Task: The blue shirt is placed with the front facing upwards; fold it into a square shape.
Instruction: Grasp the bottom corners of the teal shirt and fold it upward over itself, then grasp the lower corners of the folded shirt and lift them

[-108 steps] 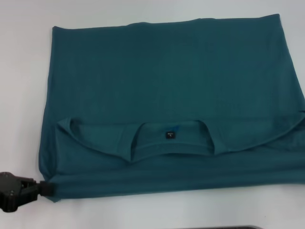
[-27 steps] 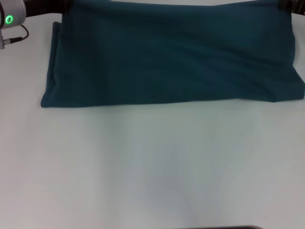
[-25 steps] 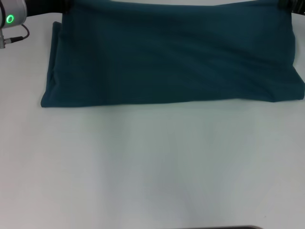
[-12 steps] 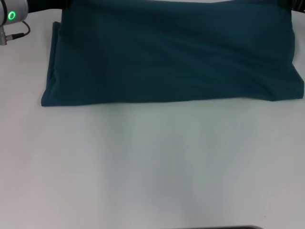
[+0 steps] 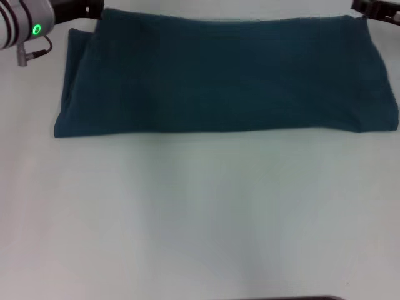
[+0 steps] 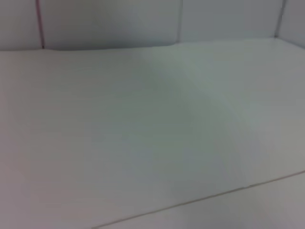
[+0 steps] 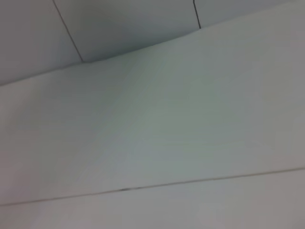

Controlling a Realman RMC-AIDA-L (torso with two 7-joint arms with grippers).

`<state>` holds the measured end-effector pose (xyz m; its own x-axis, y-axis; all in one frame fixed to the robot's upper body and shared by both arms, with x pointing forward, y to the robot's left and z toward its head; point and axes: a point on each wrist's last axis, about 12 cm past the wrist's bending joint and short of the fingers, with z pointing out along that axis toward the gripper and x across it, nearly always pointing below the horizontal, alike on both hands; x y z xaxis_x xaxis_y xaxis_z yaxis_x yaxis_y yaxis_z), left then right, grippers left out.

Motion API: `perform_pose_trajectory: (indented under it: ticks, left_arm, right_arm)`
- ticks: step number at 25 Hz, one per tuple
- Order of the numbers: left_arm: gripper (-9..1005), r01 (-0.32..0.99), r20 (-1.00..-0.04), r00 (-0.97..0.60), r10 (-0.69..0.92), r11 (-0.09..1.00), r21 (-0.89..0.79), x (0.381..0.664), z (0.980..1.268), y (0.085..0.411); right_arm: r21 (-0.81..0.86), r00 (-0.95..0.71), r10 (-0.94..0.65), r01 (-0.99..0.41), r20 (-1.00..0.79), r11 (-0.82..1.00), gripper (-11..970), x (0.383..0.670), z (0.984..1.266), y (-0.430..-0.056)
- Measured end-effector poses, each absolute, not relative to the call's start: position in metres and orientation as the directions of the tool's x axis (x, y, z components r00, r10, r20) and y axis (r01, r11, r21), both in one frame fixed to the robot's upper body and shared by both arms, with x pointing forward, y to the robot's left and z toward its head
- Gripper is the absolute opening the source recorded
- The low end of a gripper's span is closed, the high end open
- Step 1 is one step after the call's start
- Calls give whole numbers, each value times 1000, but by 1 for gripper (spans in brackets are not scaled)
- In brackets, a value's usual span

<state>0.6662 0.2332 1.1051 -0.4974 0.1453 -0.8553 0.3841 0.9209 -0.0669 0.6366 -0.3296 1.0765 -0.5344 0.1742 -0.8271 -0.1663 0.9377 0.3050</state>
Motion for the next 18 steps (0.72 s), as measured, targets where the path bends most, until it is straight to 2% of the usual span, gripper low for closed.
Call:
perform_pose_trajectory:
  ticks: [6, 7, 8, 12, 14, 18]
  left_arm:
    - [154, 269, -861, -504, 71, 960, -79, 668, 1097, 239]
    - [162, 257, -863, -501, 59, 963, -83, 668, 1097, 242]
    - [209, 240, -868, -496, 39, 966, -94, 666, 1098, 247]
    - [396, 219, -874, -485, -11, 966, -133, 659, 1098, 260]
    - [467, 261, -873, -487, -13, 952, -159, 652, 1100, 265]
    - [608, 348, -868, -497, 1, 916, -198, 638, 1103, 269]
  right_arm:
    - [250, -495, 165, -110, -853, 962, 191, 645, 1074, -318]
    - [250, -490, 167, -108, -855, 962, 300, 646, 1075, -318]
    - [255, -485, 174, -105, -857, 961, 409, 645, 1075, -319]
    - [297, -468, 214, -111, -858, 948, 574, 635, 1074, -332]
    - [311, -460, 224, -120, -859, 943, 656, 626, 1073, -340]
    - [352, -452, 241, -178, -859, 919, 672, 605, 1073, -352]
